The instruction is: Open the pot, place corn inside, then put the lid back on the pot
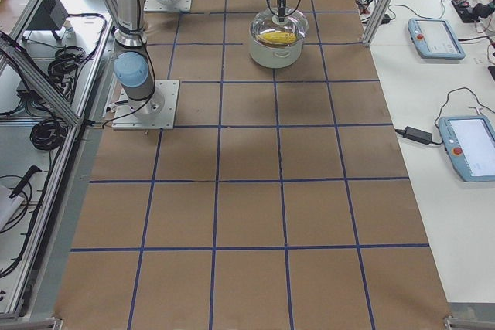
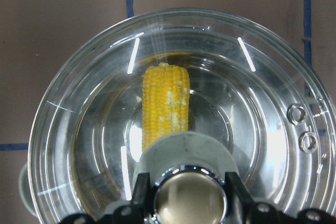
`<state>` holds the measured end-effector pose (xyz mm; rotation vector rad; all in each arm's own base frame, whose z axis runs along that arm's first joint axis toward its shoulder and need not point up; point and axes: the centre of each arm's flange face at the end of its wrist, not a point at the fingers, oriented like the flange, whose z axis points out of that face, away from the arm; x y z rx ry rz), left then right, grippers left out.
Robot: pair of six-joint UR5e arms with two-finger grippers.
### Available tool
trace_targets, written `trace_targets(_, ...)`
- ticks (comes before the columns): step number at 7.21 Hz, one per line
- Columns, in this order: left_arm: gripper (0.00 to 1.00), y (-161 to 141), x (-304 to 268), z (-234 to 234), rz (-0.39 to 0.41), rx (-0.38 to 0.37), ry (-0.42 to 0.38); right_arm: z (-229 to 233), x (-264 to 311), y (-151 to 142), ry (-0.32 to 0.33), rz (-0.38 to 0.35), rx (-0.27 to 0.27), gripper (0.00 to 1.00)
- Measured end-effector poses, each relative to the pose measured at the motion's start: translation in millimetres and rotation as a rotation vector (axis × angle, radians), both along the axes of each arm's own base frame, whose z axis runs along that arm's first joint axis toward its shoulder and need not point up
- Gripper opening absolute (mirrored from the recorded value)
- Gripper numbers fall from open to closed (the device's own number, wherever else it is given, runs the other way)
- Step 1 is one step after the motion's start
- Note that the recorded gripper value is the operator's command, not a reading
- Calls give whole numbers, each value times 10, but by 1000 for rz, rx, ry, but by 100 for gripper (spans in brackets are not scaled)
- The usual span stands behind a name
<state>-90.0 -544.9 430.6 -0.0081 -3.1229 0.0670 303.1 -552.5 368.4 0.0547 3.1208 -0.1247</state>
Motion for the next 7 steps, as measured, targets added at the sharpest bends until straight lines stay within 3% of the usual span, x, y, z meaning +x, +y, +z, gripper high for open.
trace_targets(7,100,249,-101,314,0,15,5,-101,42,-17,9,4,35,35)
